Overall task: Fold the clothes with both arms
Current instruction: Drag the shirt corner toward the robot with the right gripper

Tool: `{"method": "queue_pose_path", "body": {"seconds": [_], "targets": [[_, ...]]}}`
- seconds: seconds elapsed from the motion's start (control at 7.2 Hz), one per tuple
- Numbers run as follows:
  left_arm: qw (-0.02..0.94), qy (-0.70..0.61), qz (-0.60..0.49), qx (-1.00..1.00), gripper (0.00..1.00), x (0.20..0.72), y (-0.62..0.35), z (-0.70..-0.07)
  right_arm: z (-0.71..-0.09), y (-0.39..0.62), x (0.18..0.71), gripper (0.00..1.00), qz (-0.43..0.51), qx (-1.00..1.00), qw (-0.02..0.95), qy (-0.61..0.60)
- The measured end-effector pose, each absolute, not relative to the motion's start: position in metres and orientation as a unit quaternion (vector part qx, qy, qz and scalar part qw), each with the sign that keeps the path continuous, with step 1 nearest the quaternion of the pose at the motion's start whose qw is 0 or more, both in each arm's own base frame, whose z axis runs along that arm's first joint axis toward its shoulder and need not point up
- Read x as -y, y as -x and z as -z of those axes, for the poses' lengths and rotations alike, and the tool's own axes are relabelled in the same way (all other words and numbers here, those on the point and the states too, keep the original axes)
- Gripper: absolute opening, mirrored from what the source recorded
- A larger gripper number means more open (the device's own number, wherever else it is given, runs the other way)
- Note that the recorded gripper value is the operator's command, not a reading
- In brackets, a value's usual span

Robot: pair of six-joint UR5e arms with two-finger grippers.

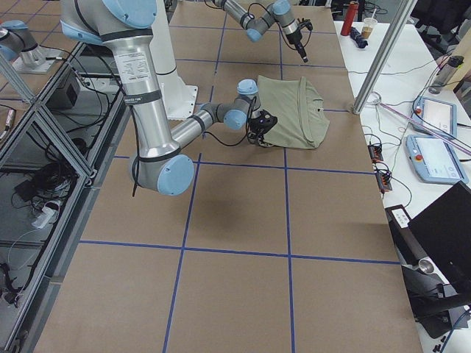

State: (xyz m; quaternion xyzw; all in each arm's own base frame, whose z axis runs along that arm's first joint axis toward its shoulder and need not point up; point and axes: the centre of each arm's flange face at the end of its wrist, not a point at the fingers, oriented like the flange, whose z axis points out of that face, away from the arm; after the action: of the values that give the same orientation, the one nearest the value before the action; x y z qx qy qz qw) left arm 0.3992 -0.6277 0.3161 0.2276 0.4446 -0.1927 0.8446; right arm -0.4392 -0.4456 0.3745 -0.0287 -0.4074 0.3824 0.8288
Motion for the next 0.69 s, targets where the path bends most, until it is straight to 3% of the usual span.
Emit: {"method": "queue_pose_path", "body": {"seconds": [0.28, 0.69], "targets": [[0.844, -0.231, 0.188, -0.446, 0.71, 0.626, -0.398, -0.314, -0.352, 0.401, 0.414, 0.00, -0.375, 0.422, 0.824, 0.042], [0.832, -0.226, 0.169, -0.478, 0.71, 0.599, -0.383, -0.296, -0.308, 0.387, 0.293, 0.00, -0.350, 0.391, 0.843, 0.116]]}}
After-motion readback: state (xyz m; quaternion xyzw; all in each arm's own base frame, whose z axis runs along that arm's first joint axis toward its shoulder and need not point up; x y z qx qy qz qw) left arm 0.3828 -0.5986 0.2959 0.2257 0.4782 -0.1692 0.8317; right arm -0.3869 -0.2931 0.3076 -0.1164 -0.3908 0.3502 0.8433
